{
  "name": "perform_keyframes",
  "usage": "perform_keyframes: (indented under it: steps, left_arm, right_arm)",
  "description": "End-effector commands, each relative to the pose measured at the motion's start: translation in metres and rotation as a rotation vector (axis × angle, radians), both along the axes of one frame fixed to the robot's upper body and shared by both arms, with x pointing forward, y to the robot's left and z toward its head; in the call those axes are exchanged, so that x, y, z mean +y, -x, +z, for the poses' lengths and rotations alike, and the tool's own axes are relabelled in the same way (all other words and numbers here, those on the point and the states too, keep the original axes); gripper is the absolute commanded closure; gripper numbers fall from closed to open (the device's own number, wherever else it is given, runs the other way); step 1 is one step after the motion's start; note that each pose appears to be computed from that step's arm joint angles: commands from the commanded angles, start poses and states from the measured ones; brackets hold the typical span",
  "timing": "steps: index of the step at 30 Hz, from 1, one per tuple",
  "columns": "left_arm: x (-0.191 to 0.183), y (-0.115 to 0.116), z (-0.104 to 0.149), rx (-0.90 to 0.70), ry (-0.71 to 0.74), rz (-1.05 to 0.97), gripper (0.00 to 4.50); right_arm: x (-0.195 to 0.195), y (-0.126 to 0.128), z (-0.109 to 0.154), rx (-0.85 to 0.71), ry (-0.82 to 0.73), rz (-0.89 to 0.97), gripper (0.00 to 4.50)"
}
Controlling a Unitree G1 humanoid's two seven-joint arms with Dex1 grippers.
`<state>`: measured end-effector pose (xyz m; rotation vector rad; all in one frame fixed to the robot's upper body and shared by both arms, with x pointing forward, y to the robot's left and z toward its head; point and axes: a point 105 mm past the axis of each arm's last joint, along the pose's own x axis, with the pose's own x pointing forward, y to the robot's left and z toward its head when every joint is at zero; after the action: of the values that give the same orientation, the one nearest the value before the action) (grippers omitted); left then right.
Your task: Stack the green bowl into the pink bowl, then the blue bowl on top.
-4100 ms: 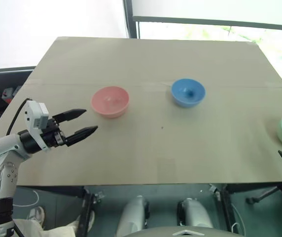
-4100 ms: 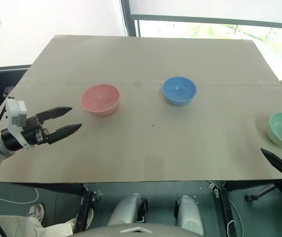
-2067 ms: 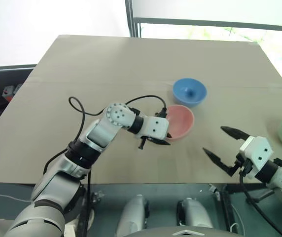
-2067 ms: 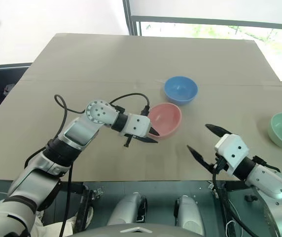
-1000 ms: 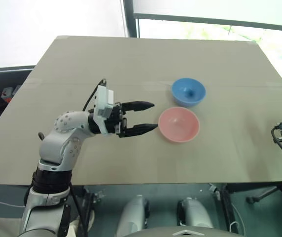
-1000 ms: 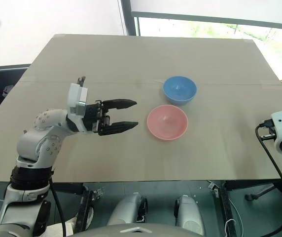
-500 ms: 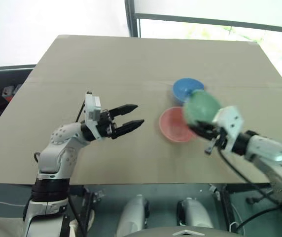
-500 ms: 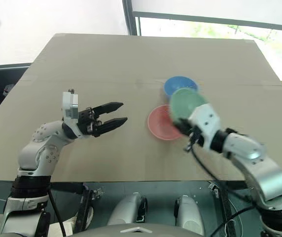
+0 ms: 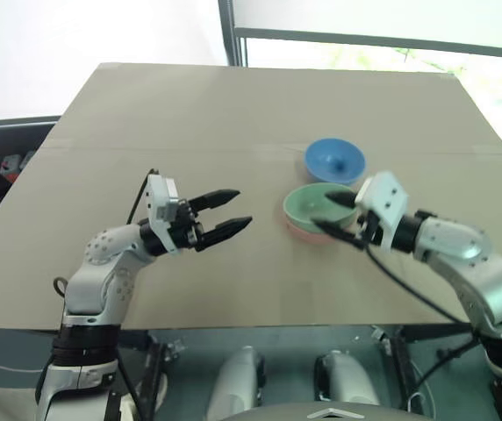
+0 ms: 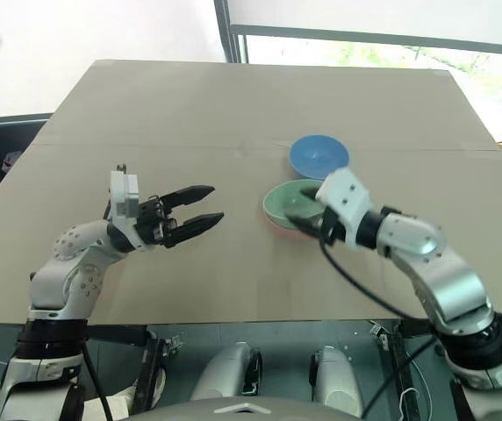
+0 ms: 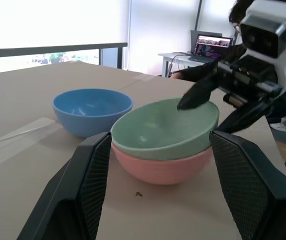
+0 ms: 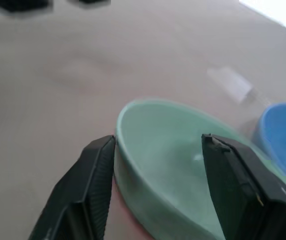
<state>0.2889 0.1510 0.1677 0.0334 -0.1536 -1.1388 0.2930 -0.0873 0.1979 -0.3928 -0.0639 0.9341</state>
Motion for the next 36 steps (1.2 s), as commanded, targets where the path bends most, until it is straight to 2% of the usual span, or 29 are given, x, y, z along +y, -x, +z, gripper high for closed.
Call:
perform_keyframes:
  steps: [1, 4, 7, 9, 11, 16, 21, 24, 28, 32, 36]
  left_arm:
    - [0.000, 0.004, 0.012, -0.057, 0.008, 0.007, 1.20]
    - [0.000, 0.005, 0.012, -0.058, 0.007, 0.014, 1.20]
    - [0.001, 0.008, 0.011, -0.058, 0.002, 0.024, 1.20]
    - [0.001, 0.010, 0.011, -0.059, 0.002, 0.029, 1.20]
    - [0.002, 0.013, 0.011, -0.059, -0.001, 0.040, 1.20]
    - [0.007, 0.020, 0.010, -0.055, -0.009, 0.071, 1.20]
    - [0.009, 0.026, 0.012, -0.059, -0.014, 0.100, 1.20]
    - [0.009, 0.029, 0.011, -0.057, -0.018, 0.110, 1.20]
    - [0.010, 0.031, 0.011, -0.056, -0.018, 0.125, 1.20]
    - [0.009, 0.030, 0.010, -0.055, -0.017, 0.130, 1.20]
    - [0.007, 0.028, 0.009, -0.056, -0.015, 0.135, 1.20]
  right_arm:
    - [-0.032, -0.033, 0.035, -0.176, 0.039, -0.135, 1.86]
    - [-0.052, -0.058, 0.023, -0.274, 0.247, -0.161, 1.86]
    - [-0.065, -0.082, 0.017, -0.286, 0.273, -0.184, 1.86]
    - [-0.070, -0.093, -0.003, -0.346, 0.461, -0.148, 1.86]
    - [-0.068, -0.102, -0.020, -0.383, 0.563, -0.101, 1.86]
    - [-0.049, -0.109, -0.041, -0.418, 0.640, 0.022, 1.86]
    - [-0.039, -0.118, -0.048, -0.450, 0.668, 0.047, 1.86]
    - [-0.037, -0.122, -0.050, -0.442, 0.671, 0.055, 2.67]
    - [-0.037, -0.123, -0.048, -0.454, 0.682, 0.069, 4.38]
    - [-0.041, -0.121, -0.034, -0.487, 0.664, 0.070, 4.49]
    - [-0.038, -0.104, 0.008, -0.481, 0.453, 0.094, 4.49]
